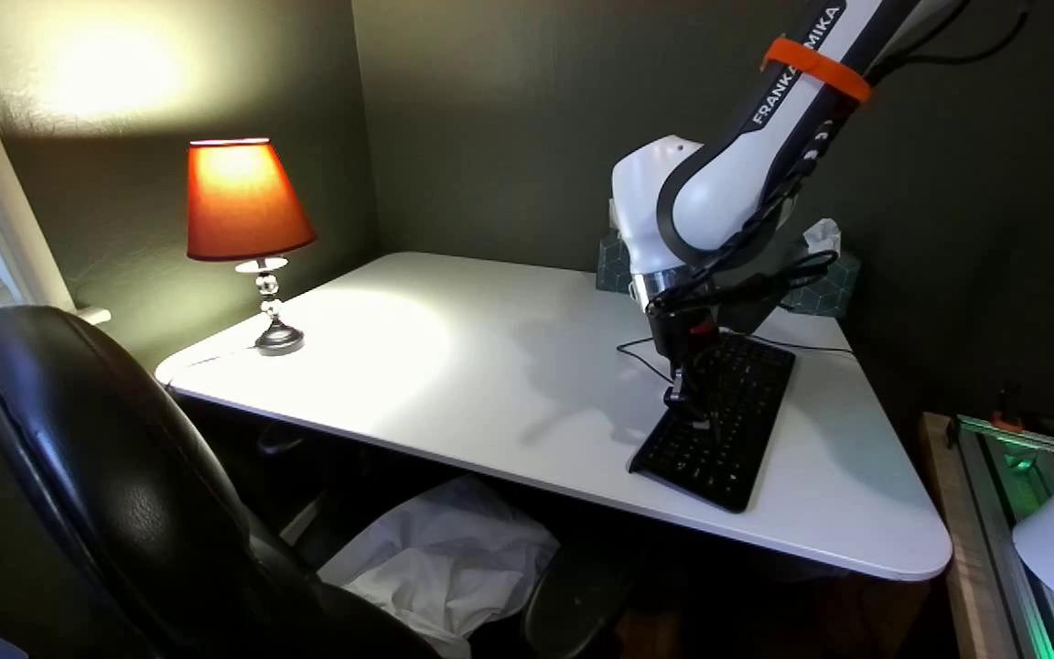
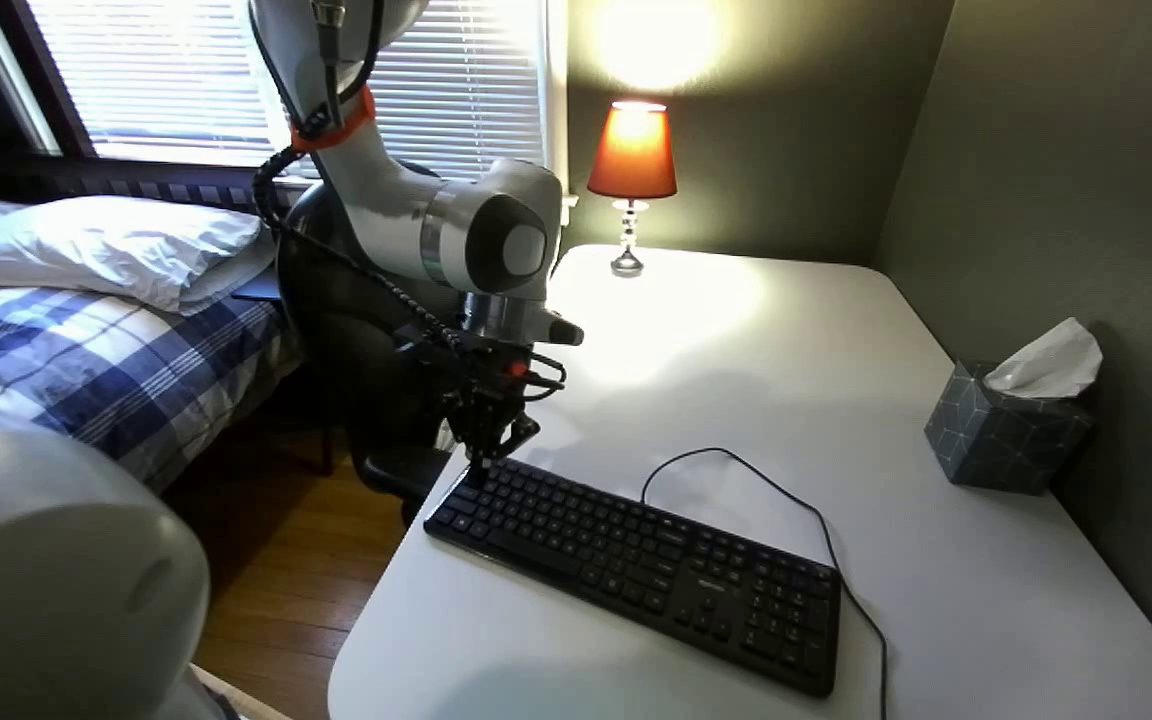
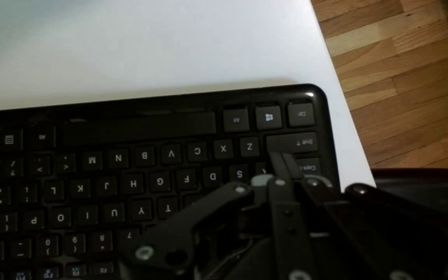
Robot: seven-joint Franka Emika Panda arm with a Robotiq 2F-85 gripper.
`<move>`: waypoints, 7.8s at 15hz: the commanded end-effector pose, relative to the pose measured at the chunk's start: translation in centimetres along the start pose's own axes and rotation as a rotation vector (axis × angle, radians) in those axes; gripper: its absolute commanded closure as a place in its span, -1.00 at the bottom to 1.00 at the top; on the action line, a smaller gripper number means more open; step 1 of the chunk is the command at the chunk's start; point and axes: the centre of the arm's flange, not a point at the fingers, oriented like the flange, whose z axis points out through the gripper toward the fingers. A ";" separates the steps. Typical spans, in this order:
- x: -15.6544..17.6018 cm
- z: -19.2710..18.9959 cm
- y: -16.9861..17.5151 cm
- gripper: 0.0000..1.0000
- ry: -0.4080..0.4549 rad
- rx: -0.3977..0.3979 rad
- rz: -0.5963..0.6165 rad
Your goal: Press one of the buttons on the left side of the keyboard
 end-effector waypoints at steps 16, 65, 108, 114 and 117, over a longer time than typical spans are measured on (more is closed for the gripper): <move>2.5 1.6 0.4 1.00 -0.119 -0.009 0.009; 4.9 3.3 -0.2 1.00 -0.218 -0.023 0.004; -0.6 -2.9 0.1 -1.00 0.001 -0.052 0.075; -2.7 -4.3 0.0 -1.00 0.099 -0.082 0.093; -3.6 -5.0 0.1 -1.00 0.133 -0.088 0.104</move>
